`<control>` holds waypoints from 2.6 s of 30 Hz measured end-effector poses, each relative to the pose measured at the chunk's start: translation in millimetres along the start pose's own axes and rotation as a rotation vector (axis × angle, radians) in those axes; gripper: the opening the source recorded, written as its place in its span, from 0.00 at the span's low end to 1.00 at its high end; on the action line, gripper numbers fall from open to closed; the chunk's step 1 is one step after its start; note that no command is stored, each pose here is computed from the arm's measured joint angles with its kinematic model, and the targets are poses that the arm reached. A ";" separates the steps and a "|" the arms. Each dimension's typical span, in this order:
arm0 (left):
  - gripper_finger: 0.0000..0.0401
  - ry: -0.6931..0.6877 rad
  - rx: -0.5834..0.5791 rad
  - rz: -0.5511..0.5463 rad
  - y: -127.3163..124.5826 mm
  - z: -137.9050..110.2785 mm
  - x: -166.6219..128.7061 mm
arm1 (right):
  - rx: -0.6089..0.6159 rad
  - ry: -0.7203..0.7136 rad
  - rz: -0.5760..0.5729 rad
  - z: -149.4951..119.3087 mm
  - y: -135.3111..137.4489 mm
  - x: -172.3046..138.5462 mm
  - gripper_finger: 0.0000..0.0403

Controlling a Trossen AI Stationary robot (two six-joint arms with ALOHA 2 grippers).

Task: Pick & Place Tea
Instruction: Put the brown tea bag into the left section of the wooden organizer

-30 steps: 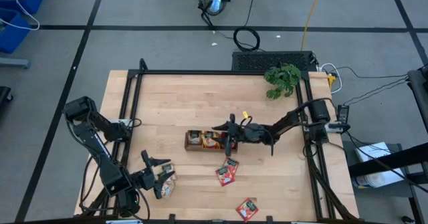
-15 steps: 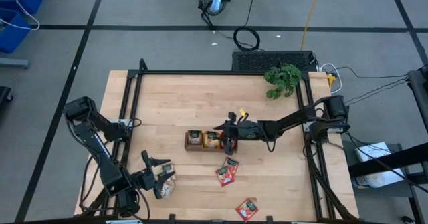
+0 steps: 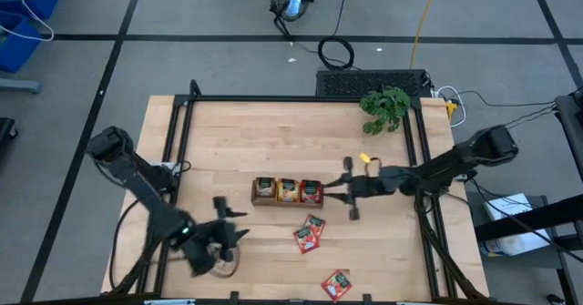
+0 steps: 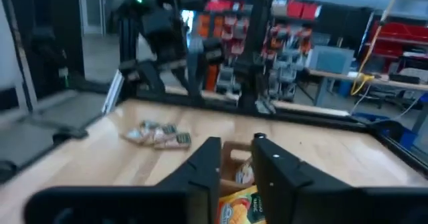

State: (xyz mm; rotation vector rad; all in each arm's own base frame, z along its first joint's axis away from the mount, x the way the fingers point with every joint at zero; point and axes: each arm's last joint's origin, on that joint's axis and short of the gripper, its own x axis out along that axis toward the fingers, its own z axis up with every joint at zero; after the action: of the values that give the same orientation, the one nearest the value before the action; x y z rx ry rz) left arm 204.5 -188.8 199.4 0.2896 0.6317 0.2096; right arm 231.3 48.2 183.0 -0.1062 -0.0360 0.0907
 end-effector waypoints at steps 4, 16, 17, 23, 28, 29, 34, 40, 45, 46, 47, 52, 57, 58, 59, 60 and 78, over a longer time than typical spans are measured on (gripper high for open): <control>0.57 -0.014 0.021 -0.141 20.3 23.7 12.3 | 0.004 0.031 0.002 -7.3 -0.4 -8.7 0.07; 0.57 0.384 -0.566 -0.251 70.0 10.8 -11.9 | -0.040 0.133 0.179 -15.4 9.4 -8.5 0.02; 0.57 0.429 -0.591 -0.228 67.4 5.1 -16.7 | -0.038 0.121 0.219 -12.6 12.6 -7.5 0.01; 0.57 0.529 -0.662 -0.248 39.3 -12.7 -44.8 | -0.058 0.163 0.301 8.5 37.4 8.8 0.00; 0.57 0.544 -0.668 -0.307 21.1 -23.8 -68.8 | -0.115 0.256 0.240 15.7 49.6 20.3 0.00; 0.57 0.533 -0.669 -0.305 19.4 -26.4 -71.7 | -0.122 0.247 0.245 15.8 50.6 21.4 0.00; 0.57 0.602 -0.705 -0.160 30.2 -50.6 -55.8 | -0.140 0.244 0.236 12.2 48.5 24.7 0.00; 0.57 0.621 -0.690 -0.343 37.5 -58.3 -23.7 | -0.131 0.244 0.218 11.9 44.3 26.0 0.00; 0.57 0.707 -0.677 -0.338 51.7 -65.3 -5.1 | -0.151 0.231 0.216 12.9 43.1 26.6 0.00; 0.57 0.720 -0.684 -0.341 54.2 -66.2 -1.6 | -0.151 0.232 0.216 12.8 43.0 26.6 0.00; 0.57 0.728 -0.685 -0.346 56.2 -67.7 1.4 | -0.151 0.233 0.215 12.7 42.9 26.6 0.00; 0.57 0.728 -0.727 -0.462 57.6 -75.7 14.2 | -0.154 0.232 0.216 12.8 42.8 26.6 0.00; 0.57 0.721 -0.772 -0.585 53.2 -79.9 17.7 | -0.152 0.232 0.215 12.7 42.7 26.7 0.00; 0.57 0.732 -0.780 -0.575 53.6 -82.2 18.0 | -0.152 0.232 0.215 12.8 42.7 26.7 0.00; 0.57 0.743 -0.787 -0.565 53.8 -84.6 18.2 | -0.152 0.232 0.215 12.7 42.7 26.7 0.00; 0.57 0.749 -0.790 -0.559 54.0 -86.3 18.3 | -0.152 0.232 0.215 12.7 42.7 26.7 0.00; 0.57 0.751 -0.824 -0.534 53.9 -94.5 19.7 | -0.153 0.232 0.214 12.7 42.6 26.6 0.00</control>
State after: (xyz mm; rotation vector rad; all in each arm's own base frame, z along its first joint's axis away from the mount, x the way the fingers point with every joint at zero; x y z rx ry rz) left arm 157.2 -113.7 133.6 -0.7895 1.2686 0.0415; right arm 253.6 94.2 191.9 -0.2725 0.2005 0.2888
